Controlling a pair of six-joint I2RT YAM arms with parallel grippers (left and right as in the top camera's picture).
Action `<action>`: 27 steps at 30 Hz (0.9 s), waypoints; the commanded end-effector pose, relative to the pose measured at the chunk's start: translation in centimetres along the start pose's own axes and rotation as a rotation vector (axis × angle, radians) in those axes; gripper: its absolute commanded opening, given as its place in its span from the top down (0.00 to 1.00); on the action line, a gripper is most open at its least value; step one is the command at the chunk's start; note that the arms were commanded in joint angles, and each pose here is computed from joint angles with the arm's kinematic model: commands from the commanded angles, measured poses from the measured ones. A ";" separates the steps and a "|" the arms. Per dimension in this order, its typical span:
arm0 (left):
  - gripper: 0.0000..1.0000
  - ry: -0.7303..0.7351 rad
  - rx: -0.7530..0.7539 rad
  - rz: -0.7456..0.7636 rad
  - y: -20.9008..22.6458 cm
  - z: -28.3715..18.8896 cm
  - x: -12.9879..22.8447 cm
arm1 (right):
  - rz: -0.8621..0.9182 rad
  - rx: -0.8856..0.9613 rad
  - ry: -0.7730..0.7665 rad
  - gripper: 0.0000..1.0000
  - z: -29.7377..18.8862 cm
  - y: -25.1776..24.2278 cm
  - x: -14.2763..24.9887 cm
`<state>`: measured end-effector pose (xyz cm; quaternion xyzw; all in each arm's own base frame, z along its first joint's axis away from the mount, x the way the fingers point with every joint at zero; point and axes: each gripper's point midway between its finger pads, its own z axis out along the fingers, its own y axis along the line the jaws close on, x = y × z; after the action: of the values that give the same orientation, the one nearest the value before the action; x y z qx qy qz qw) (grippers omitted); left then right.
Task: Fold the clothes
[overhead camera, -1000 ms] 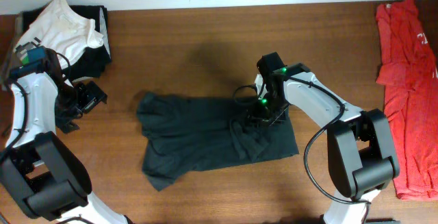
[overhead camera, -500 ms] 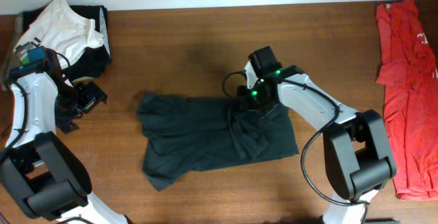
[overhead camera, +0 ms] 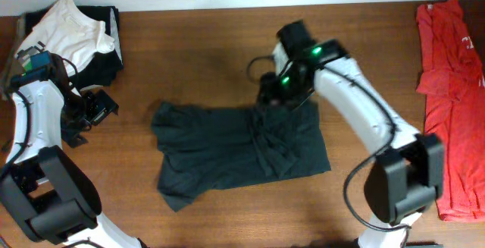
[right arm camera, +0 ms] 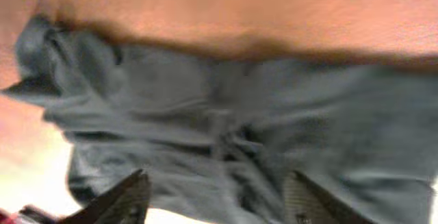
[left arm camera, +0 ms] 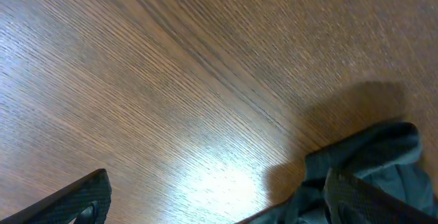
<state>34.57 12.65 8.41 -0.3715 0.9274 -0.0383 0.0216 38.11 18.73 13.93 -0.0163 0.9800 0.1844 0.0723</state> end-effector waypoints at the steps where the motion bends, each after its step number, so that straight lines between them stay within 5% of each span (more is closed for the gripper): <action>1: 0.01 0.002 0.001 0.011 0.0 0.3 -0.2 | 0.003 0.107 -0.049 0.44 -1.3 -3.7 -1.3; 5: 0.01 -0.001 0.002 0.011 -0.1 0.3 -0.3 | 0.011 0.034 0.048 0.69 3.3 -3.2 0.2; 20: 0.01 -0.008 0.005 0.012 -0.1 0.3 -0.4 | -0.117 -0.043 0.109 0.65 13.5 4.3 4.9; 24: 0.01 -0.007 0.005 0.012 -0.1 0.3 -0.4 | -0.143 -0.050 0.097 0.71 12.0 5.8 4.1; 27: 0.01 -0.008 0.005 0.012 -0.1 0.3 -0.4 | -0.140 -0.022 0.105 0.75 5.8 6.5 2.4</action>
<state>34.93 12.77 8.43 -0.3710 0.9274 -0.0385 0.0294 33.53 27.12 4.80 -0.0897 0.9806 0.1741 -0.0128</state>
